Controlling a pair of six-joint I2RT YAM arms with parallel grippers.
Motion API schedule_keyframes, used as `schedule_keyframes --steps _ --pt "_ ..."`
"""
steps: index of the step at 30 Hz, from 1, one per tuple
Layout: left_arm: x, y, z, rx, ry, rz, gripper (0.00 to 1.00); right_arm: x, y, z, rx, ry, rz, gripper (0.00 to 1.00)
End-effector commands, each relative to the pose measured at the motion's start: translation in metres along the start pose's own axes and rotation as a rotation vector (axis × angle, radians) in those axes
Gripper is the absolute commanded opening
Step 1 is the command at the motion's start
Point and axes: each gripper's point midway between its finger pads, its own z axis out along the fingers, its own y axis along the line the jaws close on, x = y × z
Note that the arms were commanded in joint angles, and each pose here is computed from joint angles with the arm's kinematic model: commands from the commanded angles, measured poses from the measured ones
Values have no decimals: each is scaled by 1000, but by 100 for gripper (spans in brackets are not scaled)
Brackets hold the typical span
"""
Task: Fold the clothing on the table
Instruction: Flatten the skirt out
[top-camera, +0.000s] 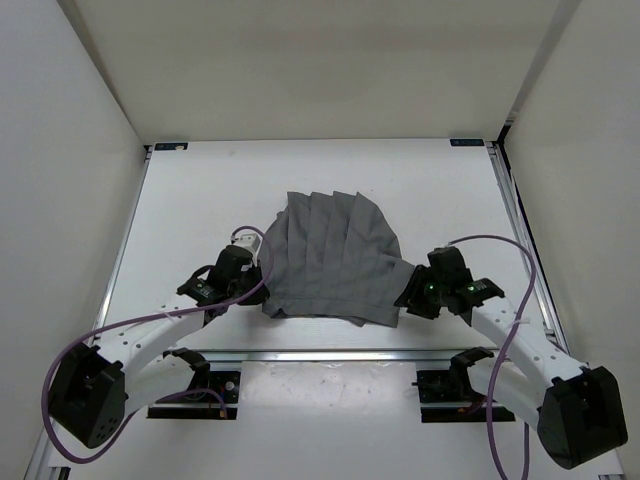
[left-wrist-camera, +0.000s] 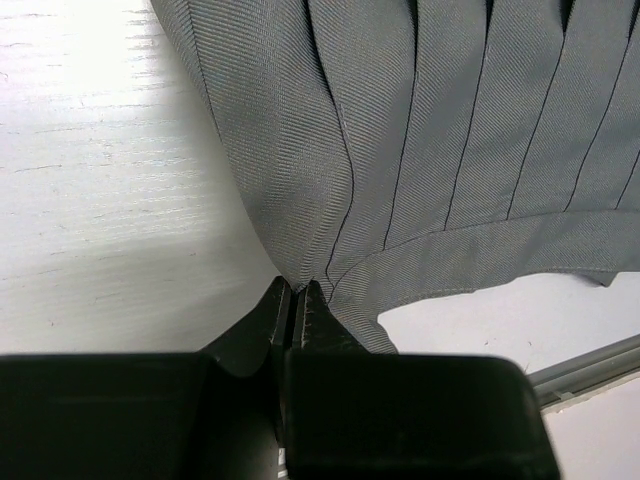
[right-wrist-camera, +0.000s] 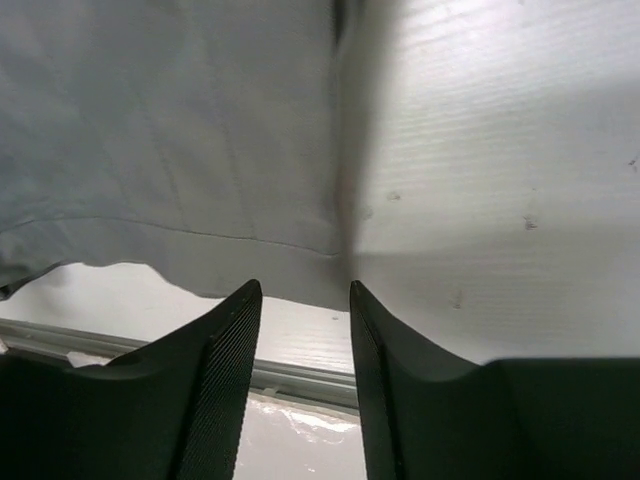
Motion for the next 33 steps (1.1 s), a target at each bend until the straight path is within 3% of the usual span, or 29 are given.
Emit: schedule_keyframes --steps 1,5,10,12,15,16,17,18,20,23,25,26,28,29,31,33 --pt "-4 1 -2 -5 -8 8 0 1 -8 9 20 -5 29 47" --pt "-4 -1 -1 -1 -9 9 0 2 -11 21 8 19 44 53" --pt "-3 2 0 -6 -7 1 0 4 -8 35 -29 10 44 48" --pt "2 2 2 5 6 -4 0 5 -10 40 -44 20 69 41" --pt "4 3 5 3 5 -7 0 12 -3 41 -96 48 63 18" --pt "2 -2 5 24 7 -7 0 7 1 39 -97 29 62 5" --pt "4 -2 5 28 20 -11 0 0 8 33 -116 9 40 0" --pt "-7 -10 2 50 0 9 0 -4 10 29 -114 -3 34 0" --pt "-29 -18 -3 59 -15 39 0 -54 38 -3 -155 -151 -45 0" --pt "-100 -44 -21 101 -107 73 0 -125 69 -54 -193 -303 -118 0" --pt "-170 -69 -45 133 -219 119 0 -165 84 -86 -215 -381 -161 0" --pt "-181 -67 -37 111 -200 133 0 -198 92 -105 -209 -460 -192 0" --pt "-249 -84 -52 116 -290 141 0 -236 105 -131 -185 -551 -234 0" --pt "-262 -85 -59 118 -299 138 0 -254 117 -146 -189 -601 -273 0" --pt "-306 -101 -83 178 -376 117 0 -276 132 -168 -198 -674 -308 0" --pt "-320 -99 -90 179 -402 106 0 -286 148 -183 -224 -714 -350 0"
